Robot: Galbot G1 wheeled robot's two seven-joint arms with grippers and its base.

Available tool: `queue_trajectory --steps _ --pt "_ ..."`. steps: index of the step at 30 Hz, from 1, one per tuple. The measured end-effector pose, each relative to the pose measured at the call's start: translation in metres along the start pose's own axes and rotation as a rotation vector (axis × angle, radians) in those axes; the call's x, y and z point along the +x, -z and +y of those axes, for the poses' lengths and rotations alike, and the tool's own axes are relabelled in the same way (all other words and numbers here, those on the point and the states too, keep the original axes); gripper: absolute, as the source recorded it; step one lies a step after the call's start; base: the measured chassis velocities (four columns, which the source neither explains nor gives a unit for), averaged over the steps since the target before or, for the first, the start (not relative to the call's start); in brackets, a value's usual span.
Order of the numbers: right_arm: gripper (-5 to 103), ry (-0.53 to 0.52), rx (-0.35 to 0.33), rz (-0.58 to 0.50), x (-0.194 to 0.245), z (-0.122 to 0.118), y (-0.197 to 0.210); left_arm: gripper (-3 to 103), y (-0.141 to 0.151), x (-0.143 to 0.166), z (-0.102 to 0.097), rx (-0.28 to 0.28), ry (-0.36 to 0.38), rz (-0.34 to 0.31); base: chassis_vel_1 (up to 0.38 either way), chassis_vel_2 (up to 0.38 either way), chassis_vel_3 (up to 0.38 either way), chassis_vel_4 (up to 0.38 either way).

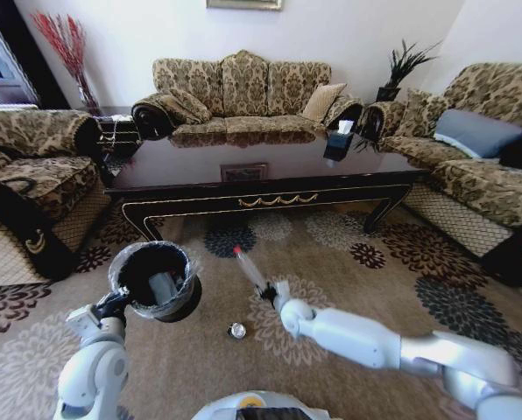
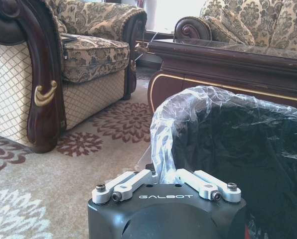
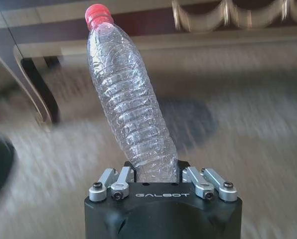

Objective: Move to the front of the table and pick up the trash from the floor, then place it into the trash bin.

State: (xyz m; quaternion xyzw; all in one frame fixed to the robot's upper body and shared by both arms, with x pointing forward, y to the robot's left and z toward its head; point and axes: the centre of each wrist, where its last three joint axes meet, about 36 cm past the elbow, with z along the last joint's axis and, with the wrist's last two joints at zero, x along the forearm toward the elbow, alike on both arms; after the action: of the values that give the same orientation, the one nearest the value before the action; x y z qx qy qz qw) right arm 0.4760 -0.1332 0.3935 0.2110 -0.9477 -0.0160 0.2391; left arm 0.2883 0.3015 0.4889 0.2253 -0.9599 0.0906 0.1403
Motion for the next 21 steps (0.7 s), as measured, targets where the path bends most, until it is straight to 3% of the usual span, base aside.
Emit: queue_trajectory --steps 4,11,18,21 --pt "37 0.061 -0.017 -0.103 0.008 0.002 0.041 3 -0.001 0.0 -0.001 0.001 -0.001 0.001 0.0 0.0 0.0 0.0" --pt "37 0.394 -0.035 -0.352 0.036 0.019 0.106 3 -0.002 0.0 -0.003 0.002 -0.001 0.004 0.0 0.0 0.0 0.0" --pt "37 0.571 0.004 -0.398 0.045 0.048 0.118 3 -0.004 -0.001 -0.004 0.006 0.001 0.006 0.0 0.0 0.0 0.0" --pt "37 0.648 0.064 -0.378 0.042 0.067 0.11 3 -0.005 -0.002 -0.004 0.007 0.002 0.008 0.0 0.0 0.0 0.0"
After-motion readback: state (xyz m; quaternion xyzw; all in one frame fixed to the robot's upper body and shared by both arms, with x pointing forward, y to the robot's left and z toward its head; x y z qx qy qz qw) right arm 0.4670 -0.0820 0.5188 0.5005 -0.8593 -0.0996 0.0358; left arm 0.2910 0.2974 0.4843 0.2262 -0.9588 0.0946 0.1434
